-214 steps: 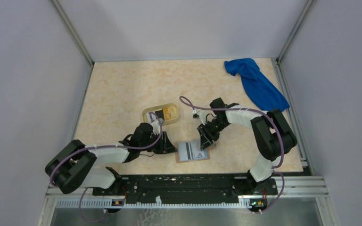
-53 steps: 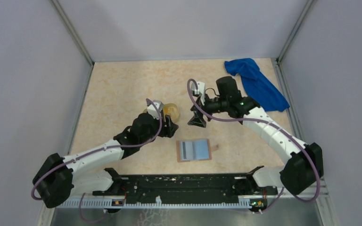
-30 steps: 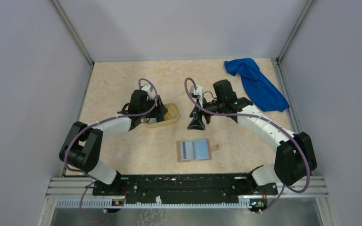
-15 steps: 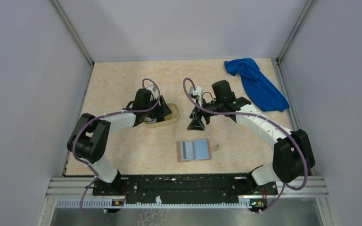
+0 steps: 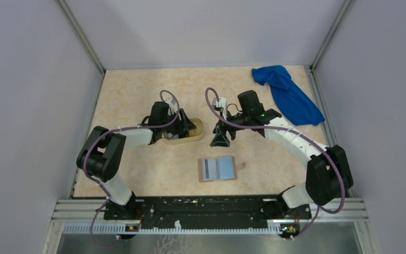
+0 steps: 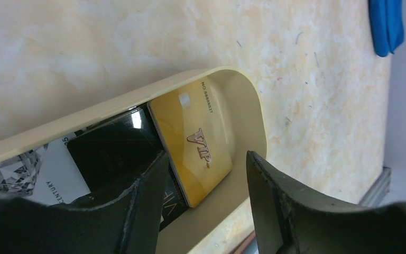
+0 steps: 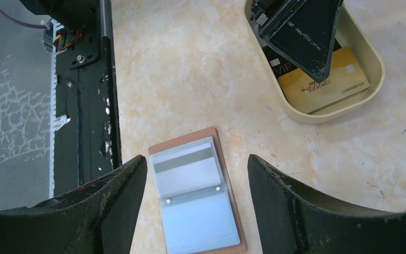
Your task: Put the credit cards into the card holder
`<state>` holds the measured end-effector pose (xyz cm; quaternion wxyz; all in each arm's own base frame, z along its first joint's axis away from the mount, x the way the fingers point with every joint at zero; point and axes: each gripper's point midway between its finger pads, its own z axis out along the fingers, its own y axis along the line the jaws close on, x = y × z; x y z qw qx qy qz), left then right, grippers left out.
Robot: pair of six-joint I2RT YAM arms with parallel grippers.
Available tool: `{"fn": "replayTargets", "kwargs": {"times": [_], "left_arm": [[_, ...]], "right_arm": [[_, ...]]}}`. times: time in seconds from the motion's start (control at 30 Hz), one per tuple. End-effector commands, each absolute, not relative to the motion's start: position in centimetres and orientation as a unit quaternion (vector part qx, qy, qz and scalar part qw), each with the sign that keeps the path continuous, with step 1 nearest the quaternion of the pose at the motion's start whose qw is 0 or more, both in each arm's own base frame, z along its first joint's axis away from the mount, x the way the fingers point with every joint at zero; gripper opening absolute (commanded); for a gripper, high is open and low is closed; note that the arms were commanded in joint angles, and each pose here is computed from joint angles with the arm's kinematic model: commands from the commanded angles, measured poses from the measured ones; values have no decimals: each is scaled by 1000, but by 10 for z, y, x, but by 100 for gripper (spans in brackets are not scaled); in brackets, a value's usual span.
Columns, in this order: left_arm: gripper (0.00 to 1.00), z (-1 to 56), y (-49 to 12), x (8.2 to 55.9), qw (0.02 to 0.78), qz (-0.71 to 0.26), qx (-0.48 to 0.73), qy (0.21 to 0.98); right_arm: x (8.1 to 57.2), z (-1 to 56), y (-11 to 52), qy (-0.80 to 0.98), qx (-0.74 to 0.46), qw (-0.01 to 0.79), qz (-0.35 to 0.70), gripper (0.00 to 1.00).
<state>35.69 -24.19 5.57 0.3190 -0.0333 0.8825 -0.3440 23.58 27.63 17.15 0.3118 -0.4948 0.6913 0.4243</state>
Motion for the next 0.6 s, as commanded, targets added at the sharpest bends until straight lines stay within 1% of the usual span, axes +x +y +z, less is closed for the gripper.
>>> {"fn": "replayTargets", "kwargs": {"times": [0.0, 0.1, 0.3, 0.57], "left_arm": [[61, 85, -260, 354, 328, -415, -26, 848], [58, 94, -264, 352, 330, -435, -26, 837], [56, 104, -267, 348, 333, -455, -25, 825], [53, 92, -275, 346, 312, -472, -19, 824]], "right_arm": [[241, 187, 277, 673, -503, 335, 426, 69], [242, 188, 277, 672, -503, 338, 425, 69], [242, 190, 276, 671, -503, 340, 425, 69], [242, 190, 275, 671, -503, 341, 425, 69]]}}
